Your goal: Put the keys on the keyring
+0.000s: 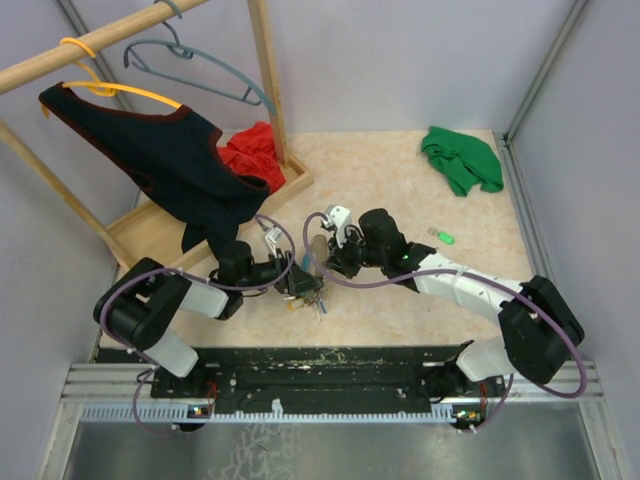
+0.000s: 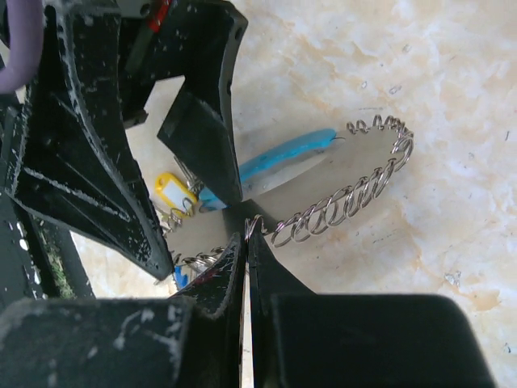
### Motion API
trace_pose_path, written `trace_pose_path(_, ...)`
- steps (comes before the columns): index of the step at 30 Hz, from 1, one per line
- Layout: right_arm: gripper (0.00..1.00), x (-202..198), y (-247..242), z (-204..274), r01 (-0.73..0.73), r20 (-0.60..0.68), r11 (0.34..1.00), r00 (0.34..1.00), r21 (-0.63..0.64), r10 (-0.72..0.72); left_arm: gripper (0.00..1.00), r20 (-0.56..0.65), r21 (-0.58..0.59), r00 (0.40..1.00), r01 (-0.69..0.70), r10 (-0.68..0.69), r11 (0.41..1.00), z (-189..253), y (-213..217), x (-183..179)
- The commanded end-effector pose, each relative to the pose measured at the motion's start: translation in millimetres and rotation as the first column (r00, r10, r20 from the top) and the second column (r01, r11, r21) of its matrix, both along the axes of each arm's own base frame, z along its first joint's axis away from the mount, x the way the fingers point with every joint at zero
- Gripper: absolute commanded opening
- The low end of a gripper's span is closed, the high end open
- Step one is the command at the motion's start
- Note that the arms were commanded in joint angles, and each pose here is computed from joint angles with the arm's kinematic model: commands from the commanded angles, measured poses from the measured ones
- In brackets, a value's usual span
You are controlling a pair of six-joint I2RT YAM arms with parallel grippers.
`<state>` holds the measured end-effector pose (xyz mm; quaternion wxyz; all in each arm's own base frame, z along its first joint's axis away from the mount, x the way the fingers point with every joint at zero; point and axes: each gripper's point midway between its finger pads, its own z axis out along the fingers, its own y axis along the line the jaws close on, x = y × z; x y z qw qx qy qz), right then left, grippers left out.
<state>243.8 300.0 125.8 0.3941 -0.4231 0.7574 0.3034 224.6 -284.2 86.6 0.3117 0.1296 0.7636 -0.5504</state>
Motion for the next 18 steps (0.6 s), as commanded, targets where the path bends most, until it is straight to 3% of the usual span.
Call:
trace_pose_path(1,0.0,13,21,50,-0.024,0.095,0.993,0.995,0.119,0.013,0.86,0.066,-0.09,0.995,0.075,-0.069,0.993,20,-8,-4)
trace_pose_path(13,0.0,9,33,50,-0.035,0.043,0.989,0.999,0.146,0.029,0.85,0.128,-0.017,0.991,0.046,-0.044,0.999,14,-9,13)
trace_pose_path(18,0.0,6,38,47,-0.038,0.029,0.989,0.999,0.146,0.034,0.78,0.148,-0.001,0.988,0.05,-0.049,0.999,18,-10,16)
